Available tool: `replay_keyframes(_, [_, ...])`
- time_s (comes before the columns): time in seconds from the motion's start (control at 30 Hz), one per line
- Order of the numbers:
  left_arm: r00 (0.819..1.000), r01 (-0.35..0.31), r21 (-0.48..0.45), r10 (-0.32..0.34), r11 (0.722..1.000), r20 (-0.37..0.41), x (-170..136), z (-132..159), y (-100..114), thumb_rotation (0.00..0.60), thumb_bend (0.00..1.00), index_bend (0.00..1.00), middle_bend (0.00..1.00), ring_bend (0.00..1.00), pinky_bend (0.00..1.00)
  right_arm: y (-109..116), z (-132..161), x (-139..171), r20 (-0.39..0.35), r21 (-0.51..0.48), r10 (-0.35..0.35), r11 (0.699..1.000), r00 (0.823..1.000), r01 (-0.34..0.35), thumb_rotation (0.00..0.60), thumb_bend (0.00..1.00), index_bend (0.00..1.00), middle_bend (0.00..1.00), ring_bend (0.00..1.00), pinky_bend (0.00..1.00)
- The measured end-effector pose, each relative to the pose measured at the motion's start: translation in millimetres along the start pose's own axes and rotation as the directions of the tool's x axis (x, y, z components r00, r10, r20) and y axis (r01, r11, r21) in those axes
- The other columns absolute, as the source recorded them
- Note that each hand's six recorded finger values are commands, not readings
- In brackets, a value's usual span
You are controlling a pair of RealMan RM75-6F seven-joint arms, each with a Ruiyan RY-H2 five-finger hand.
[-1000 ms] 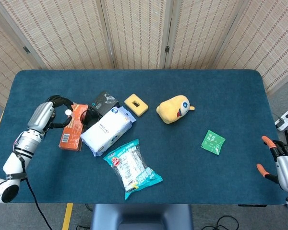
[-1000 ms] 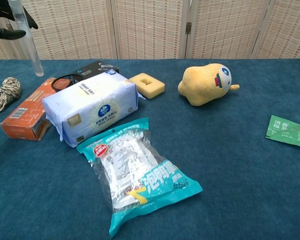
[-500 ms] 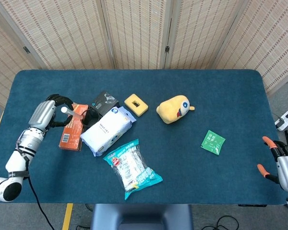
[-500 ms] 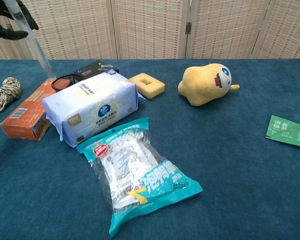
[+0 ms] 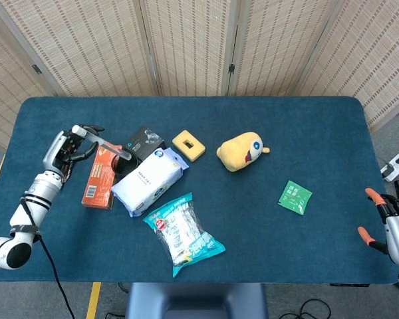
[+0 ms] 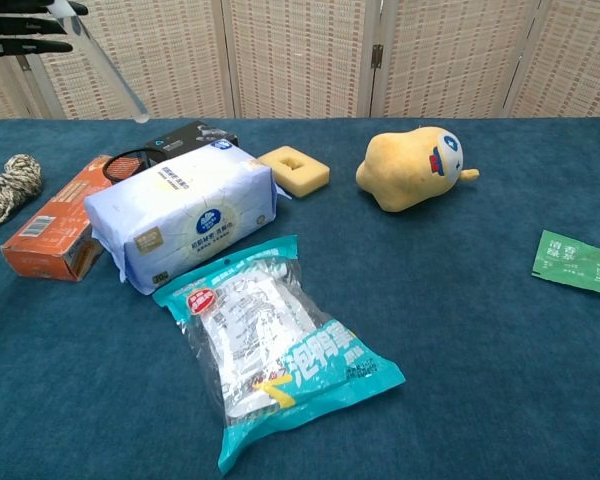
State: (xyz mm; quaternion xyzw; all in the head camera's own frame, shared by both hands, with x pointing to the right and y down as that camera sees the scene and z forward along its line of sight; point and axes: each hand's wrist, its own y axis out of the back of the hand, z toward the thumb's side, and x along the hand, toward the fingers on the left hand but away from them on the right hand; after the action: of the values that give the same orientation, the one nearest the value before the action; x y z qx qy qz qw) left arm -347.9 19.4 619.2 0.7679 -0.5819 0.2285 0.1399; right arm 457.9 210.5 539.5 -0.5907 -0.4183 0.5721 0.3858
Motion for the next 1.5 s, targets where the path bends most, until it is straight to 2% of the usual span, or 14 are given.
replay_keyframes(0.13, [1.000, 0.008, 0.112, -0.007, 0.994, -0.010, 5, -7, -5, 0.600, 0.48, 0.62, 0.37, 0.23, 0.14, 0, 0, 0, 0.002, 0.000, 0.000, 1.000, 1.000, 0.000, 0.600, 0.18, 0.15, 0.27, 0.17, 0.23])
replay_keyframes(0.27, [1.000, 0.011, 0.238, -0.007, 0.971, -0.018, 13, -17, -13, 0.600, 0.48, 0.62, 0.37, 0.23, 0.14, 1, -1, 1, 0.004, 0.001, -0.002, 1.000, 1.000, 0.002, 0.600, 0.18, 0.15, 0.27, 0.17, 0.23])
replay_keyframes(0.63, [0.999, -0.009, 0.324, 0.021, 0.946, -0.033, 28, -32, -26, 0.600, 0.47, 0.62, 0.37, 0.23, 0.14, -1, -3, 2, 0.014, 0.002, 0.000, 1.000, 1.000, 0.000, 0.600, 0.18, 0.15, 0.27, 0.17, 0.23])
replay_keyframes(0.83, [0.998, -0.001, 0.411, 0.025, 0.912, -0.052, 32, -44, -32, 0.600, 0.47, 0.61, 0.36, 0.23, 0.14, -3, -4, 1, 0.017, -0.001, 0.006, 1.000, 1.000, -0.006, 0.600, 0.18, 0.15, 0.27, 0.17, 0.23])
replay_keyframes(1.03, [0.997, 0.018, 0.516, 0.022, 0.856, -0.072, 33, -62, -40, 0.600, 0.47, 0.58, 0.34, 0.22, 0.13, -3, -5, 1, 0.015, -0.003, 0.007, 1.000, 1.000, -0.007, 0.600, 0.18, 0.15, 0.27, 0.17, 0.23])
replay_keyframes(1.1, [0.997, 0.020, 0.551, 0.023, 0.834, -0.072, 34, -66, -42, 0.600, 0.47, 0.55, 0.32, 0.20, 0.13, -3, -5, 1, 0.016, -0.003, 0.006, 1.000, 1.000, -0.006, 0.600, 0.18, 0.15, 0.27, 0.17, 0.23])
replay_keyframes(1.27, [0.996, 0.039, 0.625, 0.016, 0.780, -0.083, 33, -71, -45, 0.600, 0.42, 0.38, 0.24, 0.14, 0.13, -3, -6, 2, 0.018, -0.005, 0.005, 1.000, 1.000, -0.005, 0.600, 0.18, 0.15, 0.27, 0.17, 0.23])
replay_keyframes(1.5, [0.996, 0.038, 0.675, 0.027, 0.737, -0.085, 28, -65, -37, 0.600, 0.35, 0.16, 0.13, 0.05, 0.11, -1, -5, 3, 0.011, -0.007, -0.002, 1.000, 1.000, 0.002, 0.600, 0.18, 0.15, 0.27, 0.17, 0.23])
